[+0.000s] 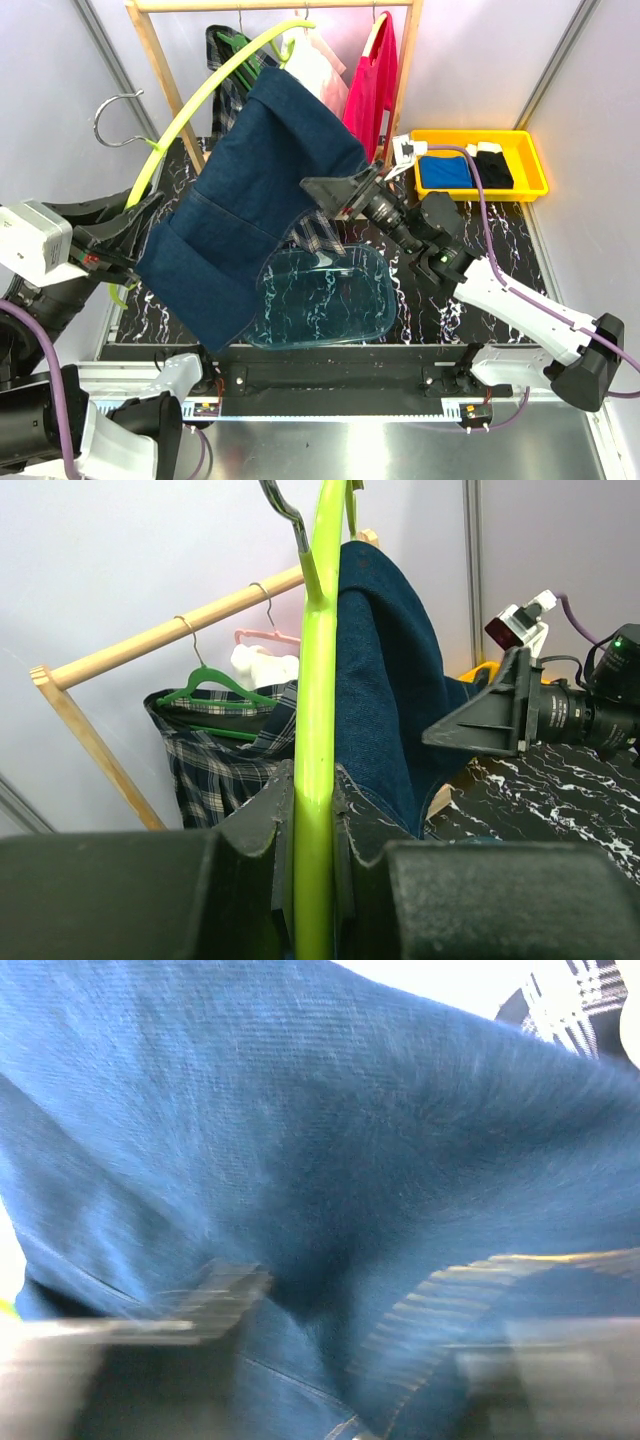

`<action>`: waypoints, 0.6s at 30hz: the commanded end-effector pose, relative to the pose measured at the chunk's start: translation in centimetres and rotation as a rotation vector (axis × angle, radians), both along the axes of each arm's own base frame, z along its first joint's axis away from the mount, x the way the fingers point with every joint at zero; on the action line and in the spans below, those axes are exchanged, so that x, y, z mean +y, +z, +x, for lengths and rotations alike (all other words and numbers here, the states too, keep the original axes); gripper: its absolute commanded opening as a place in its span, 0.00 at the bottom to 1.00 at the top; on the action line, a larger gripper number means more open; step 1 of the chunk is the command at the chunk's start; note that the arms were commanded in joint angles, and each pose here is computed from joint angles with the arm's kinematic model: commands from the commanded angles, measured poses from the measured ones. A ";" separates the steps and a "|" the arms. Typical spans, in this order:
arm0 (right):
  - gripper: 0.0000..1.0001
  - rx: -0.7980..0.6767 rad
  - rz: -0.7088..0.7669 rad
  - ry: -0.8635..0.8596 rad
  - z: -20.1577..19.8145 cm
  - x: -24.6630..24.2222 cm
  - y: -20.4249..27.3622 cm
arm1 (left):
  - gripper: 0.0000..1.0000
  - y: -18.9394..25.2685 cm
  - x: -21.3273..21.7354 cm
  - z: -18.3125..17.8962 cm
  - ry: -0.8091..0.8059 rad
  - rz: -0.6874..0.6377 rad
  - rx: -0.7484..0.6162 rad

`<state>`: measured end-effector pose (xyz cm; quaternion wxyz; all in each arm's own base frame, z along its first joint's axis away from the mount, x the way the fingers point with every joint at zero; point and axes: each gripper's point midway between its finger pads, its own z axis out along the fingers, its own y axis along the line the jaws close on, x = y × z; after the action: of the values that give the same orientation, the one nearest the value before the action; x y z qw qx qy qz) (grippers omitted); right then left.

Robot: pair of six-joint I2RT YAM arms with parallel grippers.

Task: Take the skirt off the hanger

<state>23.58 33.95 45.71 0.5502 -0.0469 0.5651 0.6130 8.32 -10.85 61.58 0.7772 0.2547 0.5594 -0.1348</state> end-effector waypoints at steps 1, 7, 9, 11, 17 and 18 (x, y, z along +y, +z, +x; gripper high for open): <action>0.10 -0.103 0.137 0.031 -1.4 -1.6 5.5 | 0.00 3.2 -0.3 -1.2 0.001 0.044 -0.168; 0.00 -0.131 0.101 0.010 -3.2 -3.9 6.5 | 0.00 1.8 1.1 1.0 0.074 0.046 -0.127; 0.00 -0.112 0.028 -0.044 -3.4 -5.3 5.7 | 0.00 0.8 2.7 2.8 0.151 0.039 -0.098; 0.00 -0.139 0.040 -0.098 -5.3 -8.9 6.7 | 0.00 0.3 3.9 3.6 0.221 0.067 -0.111; 0.00 -0.035 0.103 -0.456 -8.2 -22.5 4.3 | 0.00 -1.5 6.9 6.6 0.364 0.132 -0.112; 0.00 0.001 0.110 -0.511 -8.3 -24.2 3.3 | 0.00 -1.5 7.1 6.7 0.371 0.127 -0.109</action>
<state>14.81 18.44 51.75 0.6351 -0.0017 0.5126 0.5778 14.91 -6.75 55.15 0.7382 0.2163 0.6356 -0.0657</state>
